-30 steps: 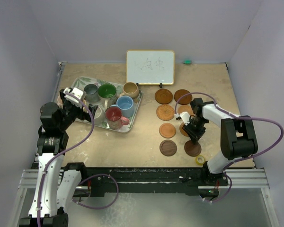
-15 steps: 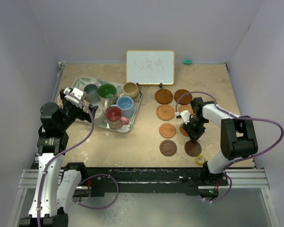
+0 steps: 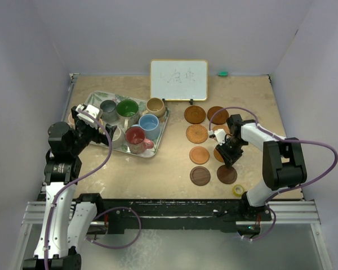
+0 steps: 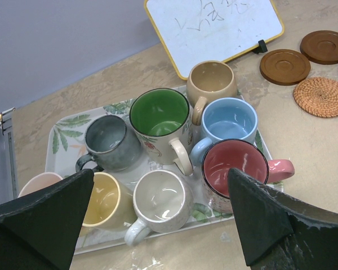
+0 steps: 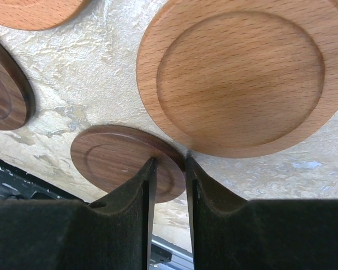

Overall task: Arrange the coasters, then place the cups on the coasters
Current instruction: Pick up the cup from the tray.

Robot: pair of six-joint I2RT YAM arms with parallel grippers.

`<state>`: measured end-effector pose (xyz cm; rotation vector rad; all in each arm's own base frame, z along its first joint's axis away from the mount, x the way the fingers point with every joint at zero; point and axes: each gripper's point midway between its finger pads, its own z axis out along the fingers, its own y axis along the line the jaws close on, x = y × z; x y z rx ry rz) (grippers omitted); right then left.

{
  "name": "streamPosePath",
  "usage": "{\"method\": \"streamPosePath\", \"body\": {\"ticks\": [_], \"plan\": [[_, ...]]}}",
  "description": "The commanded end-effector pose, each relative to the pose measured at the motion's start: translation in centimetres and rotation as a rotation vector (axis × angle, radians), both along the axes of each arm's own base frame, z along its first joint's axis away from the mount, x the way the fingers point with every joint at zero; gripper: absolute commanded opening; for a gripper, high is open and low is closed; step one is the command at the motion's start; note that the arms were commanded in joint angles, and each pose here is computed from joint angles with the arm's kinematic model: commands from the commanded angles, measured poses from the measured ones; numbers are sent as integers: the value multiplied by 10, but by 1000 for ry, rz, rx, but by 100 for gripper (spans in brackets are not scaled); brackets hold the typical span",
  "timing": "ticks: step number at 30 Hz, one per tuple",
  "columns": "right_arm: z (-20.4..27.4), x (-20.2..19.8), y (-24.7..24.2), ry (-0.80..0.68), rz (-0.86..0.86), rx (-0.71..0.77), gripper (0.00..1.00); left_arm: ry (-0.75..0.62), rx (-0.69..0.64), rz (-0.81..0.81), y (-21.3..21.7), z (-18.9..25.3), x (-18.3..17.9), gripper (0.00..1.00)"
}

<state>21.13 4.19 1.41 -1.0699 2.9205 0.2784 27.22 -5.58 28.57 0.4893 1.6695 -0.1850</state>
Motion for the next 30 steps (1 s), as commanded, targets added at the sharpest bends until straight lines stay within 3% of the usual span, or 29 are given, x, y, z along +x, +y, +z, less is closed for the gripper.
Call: {"method": "streamPosePath", "body": {"ticks": [1, 14, 30], "plan": [[6, 19, 6, -65, 6, 23, 29, -30, -1, -18, -2, 6, 0, 99], [-1, -4, -22, 1, 160, -90, 32, -32, -2, -20, -2, 7, -1, 99], [8, -5, -30, 16, 189, -110, 30, -32, -2, -19, -2, 7, -2, 99]]}}
